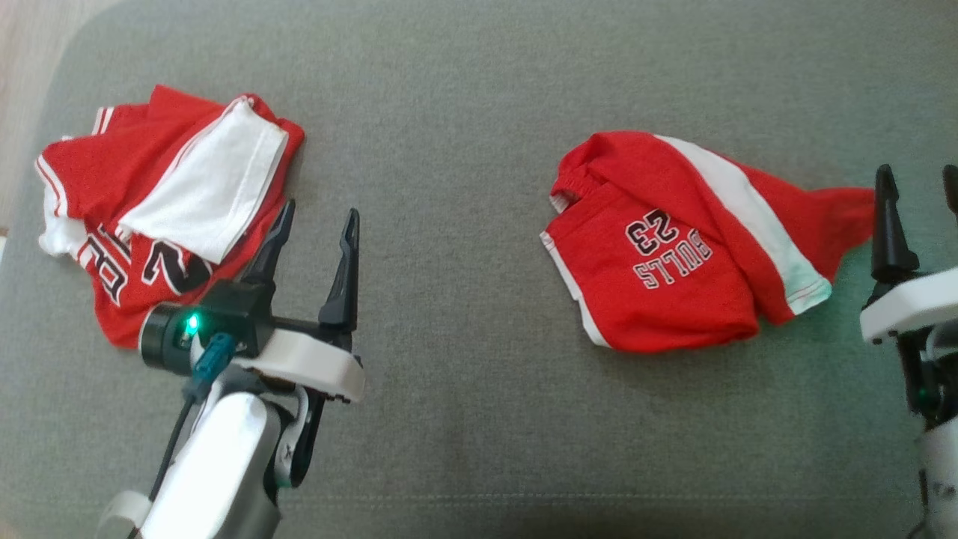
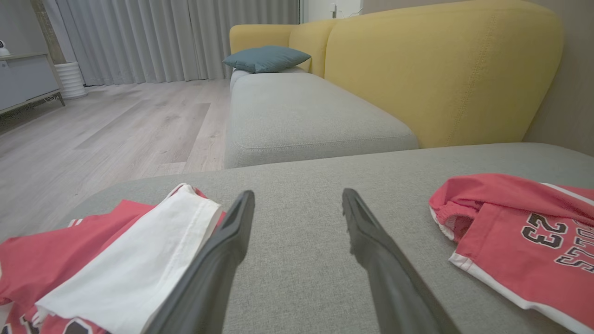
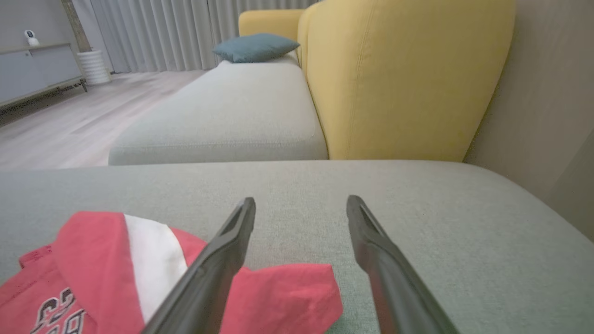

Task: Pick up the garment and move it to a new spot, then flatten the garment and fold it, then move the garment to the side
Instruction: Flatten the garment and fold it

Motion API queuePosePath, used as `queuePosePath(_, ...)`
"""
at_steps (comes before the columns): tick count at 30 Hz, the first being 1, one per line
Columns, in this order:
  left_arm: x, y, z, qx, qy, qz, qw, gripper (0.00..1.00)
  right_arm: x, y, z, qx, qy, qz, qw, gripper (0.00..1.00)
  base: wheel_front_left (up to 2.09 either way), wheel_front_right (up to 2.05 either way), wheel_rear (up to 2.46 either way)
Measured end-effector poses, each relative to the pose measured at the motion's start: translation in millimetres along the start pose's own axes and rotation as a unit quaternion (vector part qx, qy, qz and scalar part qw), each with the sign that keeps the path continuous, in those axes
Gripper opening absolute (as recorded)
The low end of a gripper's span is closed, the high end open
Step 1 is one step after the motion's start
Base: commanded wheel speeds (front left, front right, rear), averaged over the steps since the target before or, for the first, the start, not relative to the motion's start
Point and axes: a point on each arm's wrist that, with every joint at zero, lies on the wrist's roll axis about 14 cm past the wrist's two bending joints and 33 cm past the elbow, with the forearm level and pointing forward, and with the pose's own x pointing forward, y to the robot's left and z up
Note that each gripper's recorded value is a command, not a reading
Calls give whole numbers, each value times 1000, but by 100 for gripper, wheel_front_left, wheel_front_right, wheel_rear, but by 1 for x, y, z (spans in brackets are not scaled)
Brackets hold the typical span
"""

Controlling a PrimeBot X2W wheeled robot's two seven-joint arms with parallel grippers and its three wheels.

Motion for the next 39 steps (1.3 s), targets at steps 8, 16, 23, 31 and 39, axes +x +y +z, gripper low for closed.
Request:
queuePosePath(8, -14, -7, 6, 0, -5, -5, 1000, 100, -42, 36, 33, 18, -66, 30, 997, 100, 0, 0, 0)
queuePosePath(16, -27, -9, 9, 0, -4, -6, 1000, 100, -85, 61, 27, 43, -50, 47, 997, 100, 0, 0, 0)
queuePosePath(23, -32, -10, 8, -2, -2, -3, 1000, 100, -95, 65, 27, 50, -46, 48, 997, 100, 0, 0, 0)
queuePosePath(31, -30, -14, 4, 1, 6, -14, 1000, 100, -95, 66, 25, 54, -40, 48, 997, 100, 0, 0, 0)
queuePosePath(39, 7, -66, 5, -10, 30, -112, 993, 100, -90, 67, 11, 56, -17, 47, 997, 100, 0, 0, 0)
